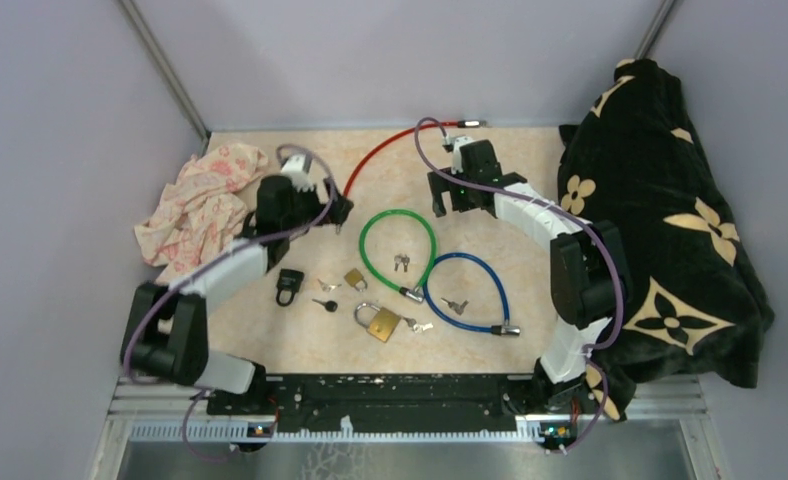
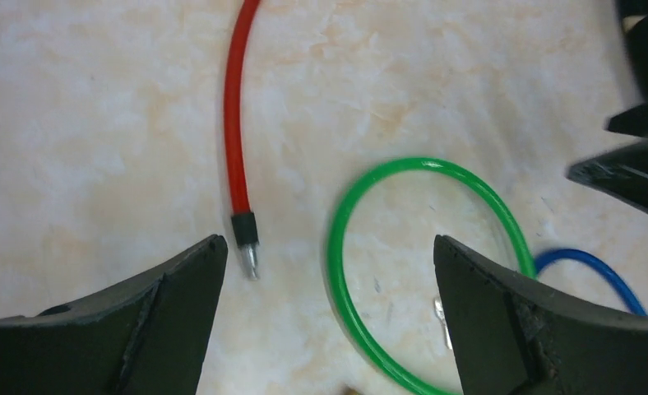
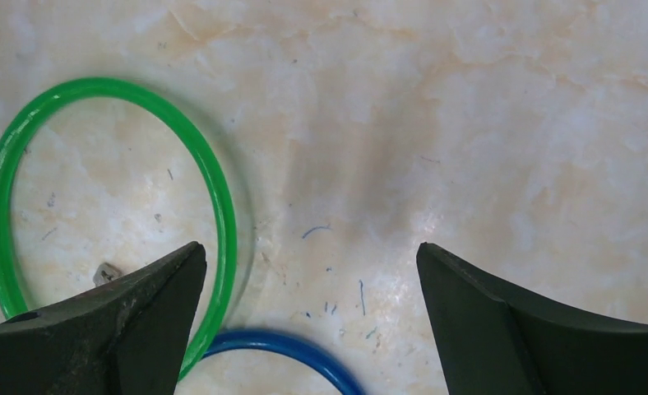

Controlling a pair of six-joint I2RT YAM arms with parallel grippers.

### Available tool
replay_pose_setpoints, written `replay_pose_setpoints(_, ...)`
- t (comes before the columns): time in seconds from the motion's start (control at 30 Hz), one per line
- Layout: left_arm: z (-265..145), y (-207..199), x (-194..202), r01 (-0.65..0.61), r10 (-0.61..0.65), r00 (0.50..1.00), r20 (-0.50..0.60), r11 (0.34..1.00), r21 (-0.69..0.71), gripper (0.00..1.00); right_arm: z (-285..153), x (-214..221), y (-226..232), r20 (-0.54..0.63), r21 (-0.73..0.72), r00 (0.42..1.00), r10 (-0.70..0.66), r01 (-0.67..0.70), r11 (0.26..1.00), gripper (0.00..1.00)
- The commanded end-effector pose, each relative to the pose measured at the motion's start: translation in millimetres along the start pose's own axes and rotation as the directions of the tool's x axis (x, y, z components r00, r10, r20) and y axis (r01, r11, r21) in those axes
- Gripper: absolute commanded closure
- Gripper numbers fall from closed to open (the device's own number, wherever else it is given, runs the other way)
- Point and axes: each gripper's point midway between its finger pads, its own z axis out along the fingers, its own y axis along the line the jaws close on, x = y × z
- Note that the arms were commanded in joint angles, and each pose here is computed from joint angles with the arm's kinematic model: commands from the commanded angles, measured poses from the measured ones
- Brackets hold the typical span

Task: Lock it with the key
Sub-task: Place the lock at the center of the board, then pick up the lock from the center of the board.

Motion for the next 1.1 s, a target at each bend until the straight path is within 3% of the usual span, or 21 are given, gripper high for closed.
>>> replay_pose_setpoints(0.0, 38, 26, 21, -0.251, 0.233, 0.910, -0.342, 0.968, -0.008, 0.01, -20, -9, -6, 0.071, 0.030, 0.997, -0.041, 0.039, 0.999, 0.03)
replay_pose_setpoints(0.1, 75, 41, 22, -0.326, 0.285, 0.808, -0.515, 0.945, 0.012, 0.01, -25, -3, -7, 0.076, 0.034, 0.996, -0.044, 0.042, 0.999, 0.03)
replay_pose_setpoints(0.17, 105, 47, 5, -0.347, 0.278, 0.770, -0.575, 0.938, -0.012, 0.02, -28, -1, -4, 0.078, 0.022, 0.996, -0.046, 0.045, 0.999, 0.03)
replay_pose_setpoints(0.27, 140, 64, 20, -0.351, 0.246, 0.710, -0.660, 0.936, -0.030, 0.12, -30, 0, -3, 0.080, 0.020, 0.996, -0.048, 0.047, 0.999, 0.03)
replay_pose_setpoints(0.47, 162, 74, 46, -0.381, 0.303, 0.704, -0.642, 0.925, 0.018, 0.23, -34, 2, 2, 0.068, 0.006, 0.997, -0.045, 0.045, 0.999, 0.04)
replay_pose_setpoints(0.6, 153, 87, 72, -0.401, 0.300, 0.658, -0.690, 0.916, 0.016, 0.27, -37, 1, 7, 0.058, 0.012, 0.997, -0.058, 0.057, 0.998, 0.04)
replay_pose_setpoints(0.7, 142, 80, 94, -0.373, 0.304, 0.599, -0.741, 0.924, 0.078, 0.45, -40, -2, 9, 0.063, 0.014, 0.995, -0.076, 0.075, 0.997, 0.04)
replay_pose_setpoints(0.8, 126, 71, 111, -0.378, 0.359, 0.531, -0.767, 0.911, 0.165, 0.79, -44, -10, 10, 0.084, 0.010, 0.993, -0.079, 0.078, 0.997, 0.03)
replay_pose_setpoints(0.87, 117, 66, 112, -0.383, 0.392, 0.519, -0.760, 0.901, 0.204, 0.99, -49, -18, 13, 0.107, -0.006, 0.989, -0.105, 0.107, 0.994, 0.03)
replay_pose_setpoints(0.97, 107, 69, 88, -0.460, 0.459, 0.527, -0.715, 0.862, 0.215, 1.00, -58, -33, 14, 0.149, -0.008, 0.976, -0.159, 0.162, 0.987, 0.02)
replay_pose_setpoints(1.07, 99, 66, 53, -0.490, 0.496, 0.577, -0.649, 0.846, 0.211, 1.00, -67, -47, 14, 0.199, -0.014, 0.959, -0.200, 0.207, 0.978, 0.02)
